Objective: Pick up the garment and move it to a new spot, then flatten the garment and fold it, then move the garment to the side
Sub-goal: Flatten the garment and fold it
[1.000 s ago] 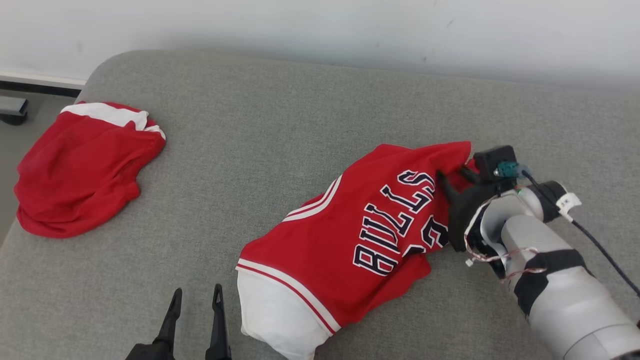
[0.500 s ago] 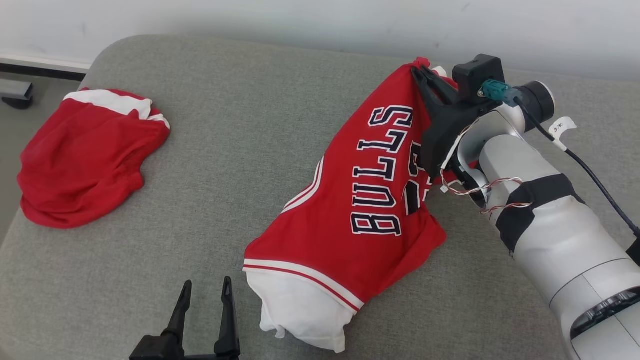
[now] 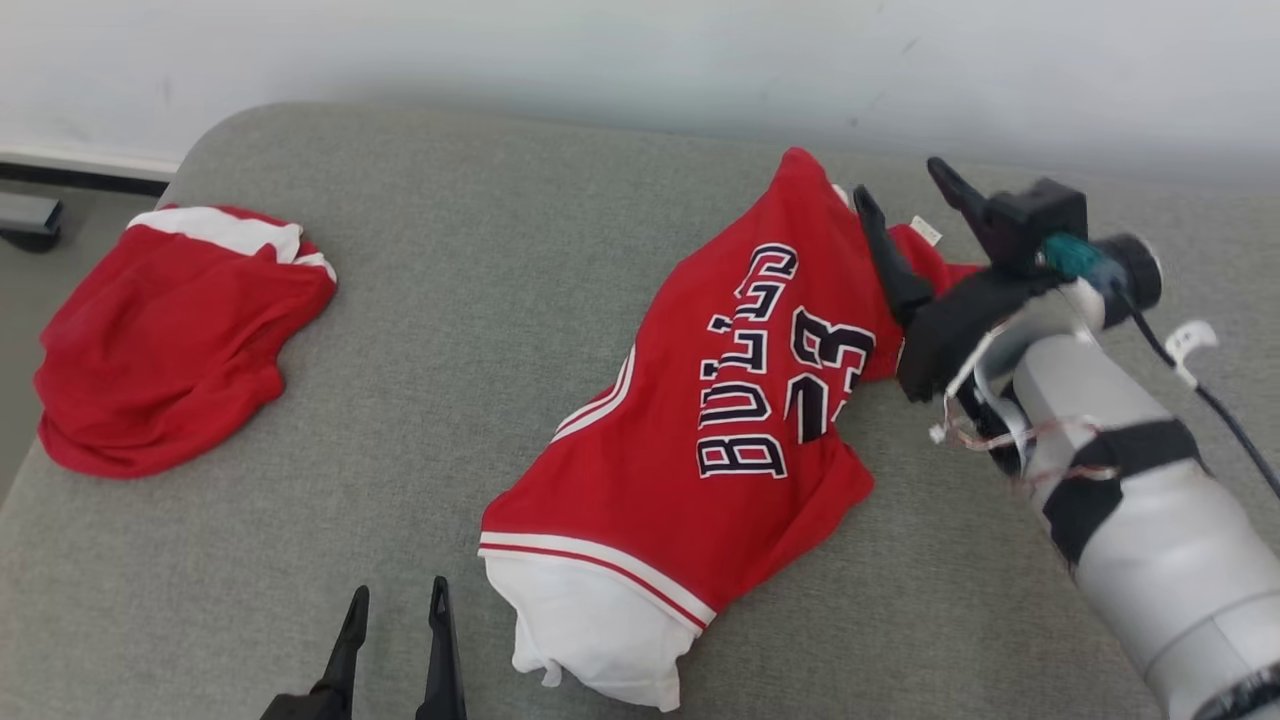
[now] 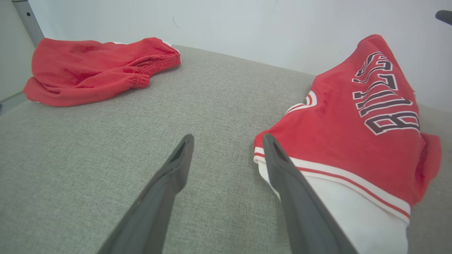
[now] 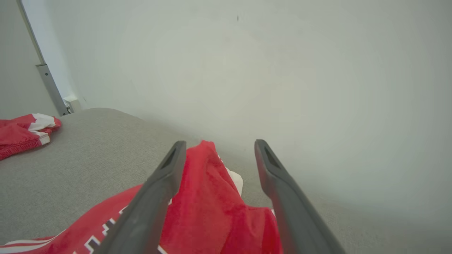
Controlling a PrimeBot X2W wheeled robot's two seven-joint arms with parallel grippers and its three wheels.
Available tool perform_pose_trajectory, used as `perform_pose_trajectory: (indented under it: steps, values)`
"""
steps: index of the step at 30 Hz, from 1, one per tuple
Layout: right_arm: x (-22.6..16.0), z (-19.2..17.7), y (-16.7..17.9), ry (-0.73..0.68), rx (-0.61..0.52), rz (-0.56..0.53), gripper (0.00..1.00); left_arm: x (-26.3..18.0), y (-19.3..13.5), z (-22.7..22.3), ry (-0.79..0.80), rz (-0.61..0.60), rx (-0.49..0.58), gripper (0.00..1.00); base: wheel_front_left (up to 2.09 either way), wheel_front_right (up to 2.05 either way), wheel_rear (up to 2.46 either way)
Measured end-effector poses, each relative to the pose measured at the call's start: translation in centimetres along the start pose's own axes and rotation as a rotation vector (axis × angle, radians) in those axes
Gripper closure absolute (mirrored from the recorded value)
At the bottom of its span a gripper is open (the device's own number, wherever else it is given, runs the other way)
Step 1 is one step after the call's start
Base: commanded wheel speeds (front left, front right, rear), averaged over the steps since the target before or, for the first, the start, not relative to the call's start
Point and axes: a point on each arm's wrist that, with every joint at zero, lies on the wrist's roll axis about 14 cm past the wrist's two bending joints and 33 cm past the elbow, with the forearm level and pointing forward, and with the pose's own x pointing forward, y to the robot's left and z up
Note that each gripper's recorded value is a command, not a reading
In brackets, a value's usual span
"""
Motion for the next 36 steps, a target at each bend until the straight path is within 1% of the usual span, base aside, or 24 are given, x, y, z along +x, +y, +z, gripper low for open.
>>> perform_pose_trajectory:
  steps: [1, 6, 13, 16, 21, 26, 28, 29, 32, 36]
  values:
    - [-1.4, -0.3, -0.3, -0.018, 0.034, -0.012, 0.0, -0.1, -0.2, 0.1, -0.003, -0.008, 0.002, 0.0, 0.0, 0.0, 0.0]
    - [-6.2, -4.9, 0.9, 0.056, 0.085, -0.013, 0.0, -0.4, -0.7, 0.1, -0.008, -0.03, 0.004, 0.0, 0.0, 0.0, 0.0]
    - [-11.3, -9.8, 2.5, 0.159, 0.178, -0.04, 0.0, -0.3, -1.8, 0.8, -0.033, -0.074, 0.004, 0.0, 0.0, 0.0, 0.0]
    - [-11.6, -11.0, 3.6, 0.188, 0.209, -0.035, 0.0, -0.3, -1.8, 0.7, -0.029, -0.076, 0.005, 0.0, 0.0, 0.0, 0.0]
    - [-10.4, -11.6, 5.4, 0.206, 0.235, -0.005, 0.0, -0.4, -1.3, 0.4, -0.019, -0.063, 0.013, 0.0, 0.0, 0.0, 0.0]
    - [-10.0, -13.7, 7.7, 0.323, 0.217, 0.052, 0.0, -0.8, -0.5, 0.4, -0.017, -0.036, 0.014, 0.0, 0.0, 0.0, 0.0]
    - [-9.9, -14.0, 8.8, 0.351, 0.236, 0.068, 0.86, -1.0, -0.2, 0.4, -0.019, -0.028, 0.014, 0.0, 0.0, 0.0, 0.0]
    - [-9.8, -14.0, 9.0, 0.353, 0.245, 0.071, 1.0, -1.1, -0.2, 0.5, -0.021, -0.026, 0.014, 0.0, 0.0, 0.0, 0.0]
    - [-9.9, -13.7, 8.9, 0.339, 0.244, 0.071, 1.0, -1.2, -0.1, 0.5, -0.023, -0.019, 0.012, 0.0, 0.0, 0.0, 0.0]
    - [-9.9, -12.2, 7.3, 0.267, 0.23, 0.04, 1.0, -1.3, -0.5, 0.3, -0.018, -0.03, 0.004, 0.0, 0.0, 0.0, 0.0]
